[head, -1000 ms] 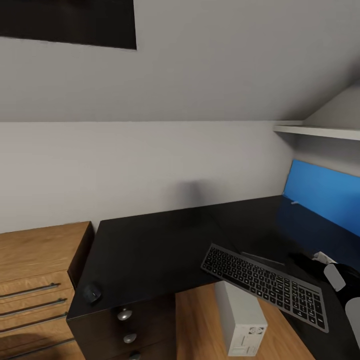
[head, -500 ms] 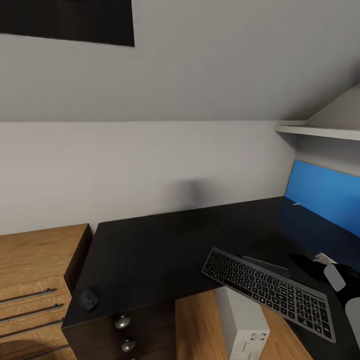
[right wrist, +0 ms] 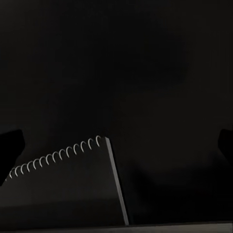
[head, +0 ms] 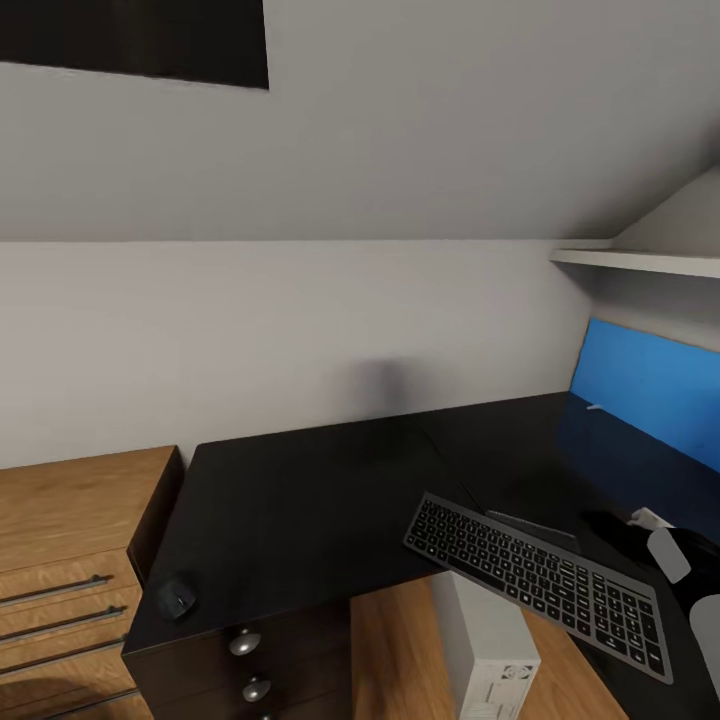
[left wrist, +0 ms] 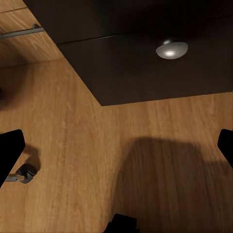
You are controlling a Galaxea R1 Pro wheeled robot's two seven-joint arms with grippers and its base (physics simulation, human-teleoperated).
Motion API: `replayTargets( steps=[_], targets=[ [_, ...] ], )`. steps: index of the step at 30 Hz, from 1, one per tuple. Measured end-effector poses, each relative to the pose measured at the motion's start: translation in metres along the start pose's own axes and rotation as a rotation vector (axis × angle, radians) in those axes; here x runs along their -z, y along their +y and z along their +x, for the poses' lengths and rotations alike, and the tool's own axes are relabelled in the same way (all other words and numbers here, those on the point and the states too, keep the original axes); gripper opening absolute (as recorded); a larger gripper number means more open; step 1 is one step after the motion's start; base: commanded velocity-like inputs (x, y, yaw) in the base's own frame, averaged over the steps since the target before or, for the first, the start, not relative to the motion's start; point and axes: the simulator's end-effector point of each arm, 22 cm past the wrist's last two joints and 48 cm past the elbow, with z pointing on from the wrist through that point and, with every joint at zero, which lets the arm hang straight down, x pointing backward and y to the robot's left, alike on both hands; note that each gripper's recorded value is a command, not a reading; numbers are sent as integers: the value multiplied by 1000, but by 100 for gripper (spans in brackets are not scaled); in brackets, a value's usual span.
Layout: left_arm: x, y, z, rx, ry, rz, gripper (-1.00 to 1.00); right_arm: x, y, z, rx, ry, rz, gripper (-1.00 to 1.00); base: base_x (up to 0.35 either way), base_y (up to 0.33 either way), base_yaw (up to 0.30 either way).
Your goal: In the bedroom, organize the workspace by keeping the computer under the desk, ensuring the monitor is on the desk, placing the keyboard on the desk next to the monitor, placing the mouse on the desk next to the keyboard, moving the folder from the swivel chair onto the desk next to the mouse, stacking the notebook on top of the folder with the pen on top of the notebook, and positioning the swivel chair next to the desk.
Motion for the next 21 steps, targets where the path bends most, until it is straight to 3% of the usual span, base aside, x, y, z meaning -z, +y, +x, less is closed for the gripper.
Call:
replayTargets(
  steps=[21],
  targets=[
    [-1,3,0,6,2,-6,100,0,-6,13,-4,55,27,100,0,0,0]
  ],
)
